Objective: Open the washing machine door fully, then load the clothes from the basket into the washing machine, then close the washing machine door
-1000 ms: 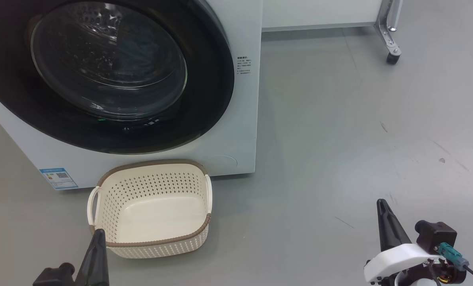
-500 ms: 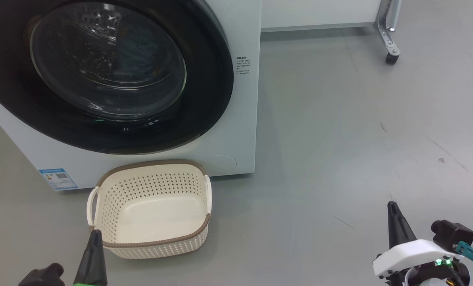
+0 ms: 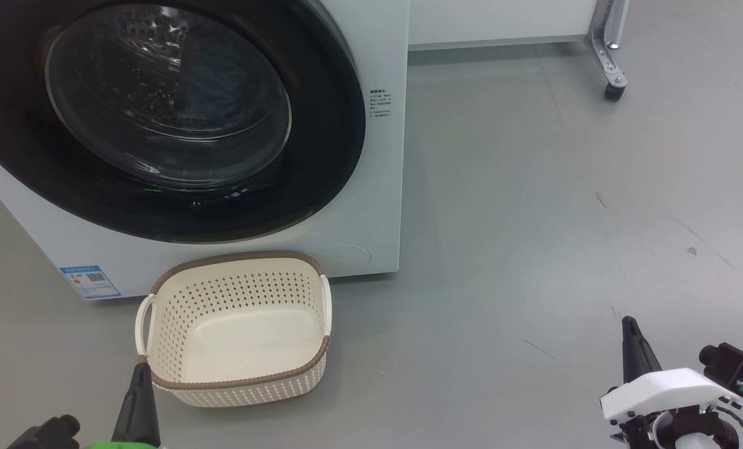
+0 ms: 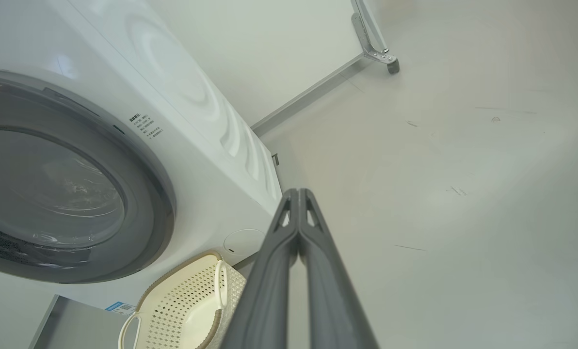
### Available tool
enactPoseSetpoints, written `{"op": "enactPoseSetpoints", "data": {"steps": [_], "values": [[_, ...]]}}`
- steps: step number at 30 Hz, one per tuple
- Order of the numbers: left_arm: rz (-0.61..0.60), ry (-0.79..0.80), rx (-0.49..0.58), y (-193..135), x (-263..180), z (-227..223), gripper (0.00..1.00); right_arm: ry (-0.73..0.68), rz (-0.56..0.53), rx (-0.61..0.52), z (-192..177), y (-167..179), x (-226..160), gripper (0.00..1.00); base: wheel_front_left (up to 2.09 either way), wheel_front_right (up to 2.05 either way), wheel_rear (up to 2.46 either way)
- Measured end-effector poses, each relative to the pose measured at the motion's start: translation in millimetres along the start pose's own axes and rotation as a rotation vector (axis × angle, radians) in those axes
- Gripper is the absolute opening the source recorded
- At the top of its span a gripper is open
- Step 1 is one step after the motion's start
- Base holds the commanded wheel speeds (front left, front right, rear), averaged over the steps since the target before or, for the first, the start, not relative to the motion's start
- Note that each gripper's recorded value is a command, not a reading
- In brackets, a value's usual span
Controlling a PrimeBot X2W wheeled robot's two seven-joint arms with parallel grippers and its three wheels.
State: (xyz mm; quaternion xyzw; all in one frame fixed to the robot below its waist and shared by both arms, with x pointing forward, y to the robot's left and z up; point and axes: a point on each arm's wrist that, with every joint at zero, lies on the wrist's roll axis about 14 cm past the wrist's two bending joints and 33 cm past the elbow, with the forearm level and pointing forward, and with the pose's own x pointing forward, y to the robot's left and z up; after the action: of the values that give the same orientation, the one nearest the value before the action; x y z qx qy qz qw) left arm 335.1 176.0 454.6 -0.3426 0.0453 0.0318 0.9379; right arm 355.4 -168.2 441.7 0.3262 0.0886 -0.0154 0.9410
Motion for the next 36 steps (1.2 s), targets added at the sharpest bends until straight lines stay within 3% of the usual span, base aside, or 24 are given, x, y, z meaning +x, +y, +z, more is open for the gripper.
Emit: {"op": "enactPoseSetpoints", "data": {"steps": [36], "values": [[0.018, 0.031, -0.426, 1, 17, 8, 0.00, -0.030, -0.030, 0.449, 23, -9, 7, 0.00, 0.00, 0.00, 0.00]]}}
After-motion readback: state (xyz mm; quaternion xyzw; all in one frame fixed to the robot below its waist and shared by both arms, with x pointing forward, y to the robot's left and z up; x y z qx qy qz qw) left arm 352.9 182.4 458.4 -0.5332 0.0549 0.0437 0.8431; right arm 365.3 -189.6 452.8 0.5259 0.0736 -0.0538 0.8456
